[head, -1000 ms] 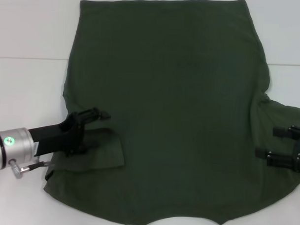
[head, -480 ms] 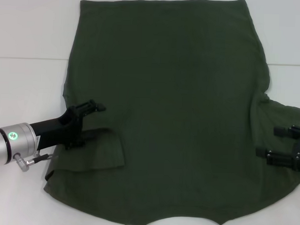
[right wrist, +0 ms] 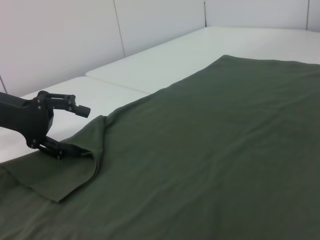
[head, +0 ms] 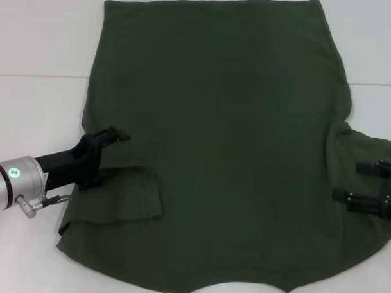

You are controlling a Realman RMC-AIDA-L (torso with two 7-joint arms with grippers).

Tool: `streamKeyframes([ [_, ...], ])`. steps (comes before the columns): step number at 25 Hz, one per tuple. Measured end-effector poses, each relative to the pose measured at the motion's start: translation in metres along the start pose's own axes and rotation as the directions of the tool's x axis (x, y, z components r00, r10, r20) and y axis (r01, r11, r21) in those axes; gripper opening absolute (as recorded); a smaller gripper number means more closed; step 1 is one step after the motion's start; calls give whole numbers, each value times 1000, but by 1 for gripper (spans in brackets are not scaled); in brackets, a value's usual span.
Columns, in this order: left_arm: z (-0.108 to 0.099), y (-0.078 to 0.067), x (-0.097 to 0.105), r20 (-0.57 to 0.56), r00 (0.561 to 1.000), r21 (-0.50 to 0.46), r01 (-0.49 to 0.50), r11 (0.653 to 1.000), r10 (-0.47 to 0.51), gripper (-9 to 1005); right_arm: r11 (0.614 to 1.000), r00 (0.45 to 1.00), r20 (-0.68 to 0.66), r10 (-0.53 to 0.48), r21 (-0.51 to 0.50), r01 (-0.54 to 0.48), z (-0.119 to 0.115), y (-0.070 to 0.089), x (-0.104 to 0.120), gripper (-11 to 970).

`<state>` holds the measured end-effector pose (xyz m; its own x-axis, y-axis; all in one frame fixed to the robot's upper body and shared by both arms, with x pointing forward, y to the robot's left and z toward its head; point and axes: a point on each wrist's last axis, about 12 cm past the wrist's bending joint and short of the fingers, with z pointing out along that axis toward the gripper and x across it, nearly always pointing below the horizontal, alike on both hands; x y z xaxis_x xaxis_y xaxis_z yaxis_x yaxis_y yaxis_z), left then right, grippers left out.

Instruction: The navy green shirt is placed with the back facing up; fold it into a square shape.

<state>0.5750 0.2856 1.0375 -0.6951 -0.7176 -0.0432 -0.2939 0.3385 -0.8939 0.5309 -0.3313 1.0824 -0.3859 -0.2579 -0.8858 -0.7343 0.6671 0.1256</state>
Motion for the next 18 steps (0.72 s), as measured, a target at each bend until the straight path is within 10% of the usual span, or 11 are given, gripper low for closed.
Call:
streamKeyframes([
  [8, 2, -8, -7, 51, 999, 36, 8, 999, -10, 936, 1000, 1000, 1, -6, 5, 6, 2, -1, -2, 915],
  [18, 30, -52, 5, -17, 994, 162, -101, 982, 105, 937, 1000, 1000, 2, 5, 5, -5, 2, 0, 0, 915],
])
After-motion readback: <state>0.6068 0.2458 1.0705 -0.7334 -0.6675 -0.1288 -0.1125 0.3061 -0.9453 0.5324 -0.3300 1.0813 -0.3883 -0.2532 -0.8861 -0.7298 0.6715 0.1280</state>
